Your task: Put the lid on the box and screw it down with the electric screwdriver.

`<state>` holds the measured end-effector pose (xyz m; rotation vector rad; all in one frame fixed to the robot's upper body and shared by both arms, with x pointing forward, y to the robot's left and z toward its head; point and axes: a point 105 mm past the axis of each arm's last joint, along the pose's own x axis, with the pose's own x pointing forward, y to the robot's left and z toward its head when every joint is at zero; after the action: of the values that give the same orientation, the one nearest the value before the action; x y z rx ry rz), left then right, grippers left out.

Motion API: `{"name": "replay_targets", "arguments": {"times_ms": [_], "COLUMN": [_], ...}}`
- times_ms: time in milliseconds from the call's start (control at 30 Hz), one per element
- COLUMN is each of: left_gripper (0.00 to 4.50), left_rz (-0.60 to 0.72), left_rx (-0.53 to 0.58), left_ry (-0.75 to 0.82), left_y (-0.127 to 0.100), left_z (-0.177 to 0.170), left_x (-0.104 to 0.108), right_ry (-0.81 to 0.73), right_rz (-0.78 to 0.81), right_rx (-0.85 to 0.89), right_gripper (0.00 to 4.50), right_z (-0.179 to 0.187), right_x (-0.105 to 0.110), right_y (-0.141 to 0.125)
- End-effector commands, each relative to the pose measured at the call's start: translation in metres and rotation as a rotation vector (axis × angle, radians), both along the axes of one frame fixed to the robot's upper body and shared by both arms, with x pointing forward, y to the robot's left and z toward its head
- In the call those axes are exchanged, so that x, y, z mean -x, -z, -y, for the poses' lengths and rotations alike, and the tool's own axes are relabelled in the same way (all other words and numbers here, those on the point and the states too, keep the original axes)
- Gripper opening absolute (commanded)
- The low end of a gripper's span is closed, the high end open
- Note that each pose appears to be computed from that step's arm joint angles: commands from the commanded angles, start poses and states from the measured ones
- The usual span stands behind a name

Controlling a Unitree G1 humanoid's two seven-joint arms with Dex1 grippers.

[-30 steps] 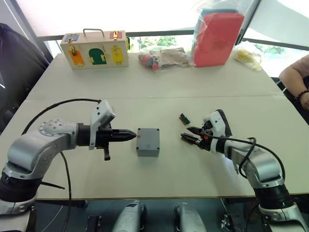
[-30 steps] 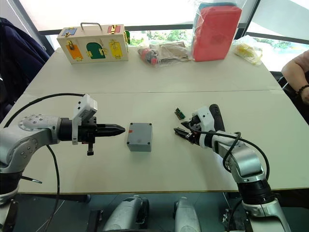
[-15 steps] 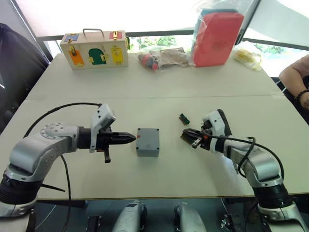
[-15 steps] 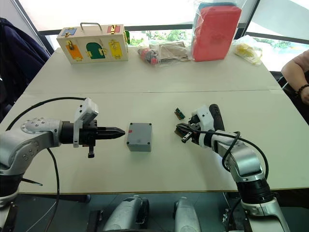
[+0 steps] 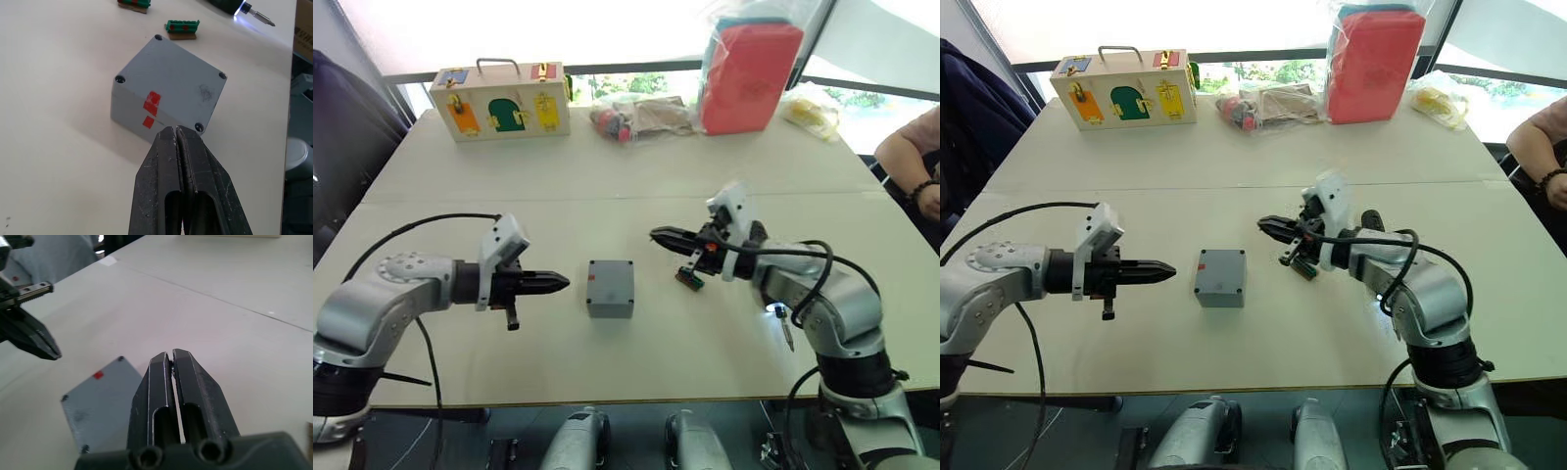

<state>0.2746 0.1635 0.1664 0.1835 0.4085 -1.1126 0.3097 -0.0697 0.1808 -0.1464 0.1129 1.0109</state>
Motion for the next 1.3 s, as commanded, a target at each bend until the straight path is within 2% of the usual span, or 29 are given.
{"name": "replay_targets", "arguments": {"times_ms": [33, 233, 967, 1067, 1167, 1267, 1300], "left_gripper": [0.00, 0.00, 0.00, 0.00, 0.00, 0.00, 0.00], "left_rz": [0.050, 0.050, 0.051, 0.053, 0.057, 0.074, 0.094], "left_rx": [-0.002, 0.010, 0.019, 0.025, 0.038, 0.063, 0.042], "left_ry": [-0.009, -0.018, -0.013, -0.012, -0.008, 0.011, 0.046], "left_y": [-0.010, -0.009, -0.010, -0.011, -0.013, -0.020, -0.022], "left_z": [-0.004, -0.001, 0.003, 0.004, 0.006, 0.010, 0.015], "left_x": [0.000, 0.003, 0.003, 0.003, 0.002, 0.001, 0.002], "right_ry": [-0.043, -0.055, -0.048, -0.050, -0.035, -0.012, 0.007], "right_rz": [0.024, 0.007, 0.005, 0.005, 0.018, 0.033, 0.021], "right_rx": [0.013, 0.024, 0.055, 0.061, 0.070, 0.058, 0.044], "right_gripper": [0.04, 0.04, 0.04, 0.74, 1.99, 3.14, 3.14], "right_z": [-0.013, -0.015, -0.018, -0.016, -0.011, -0.002, 0.009], "right_x": [0.001, -0.002, -0.009, -0.009, -0.011, -0.011, -0.010], "right_y": [0.004, 0.017, 0.028, 0.026, 0.022, 0.007, -0.006]}}
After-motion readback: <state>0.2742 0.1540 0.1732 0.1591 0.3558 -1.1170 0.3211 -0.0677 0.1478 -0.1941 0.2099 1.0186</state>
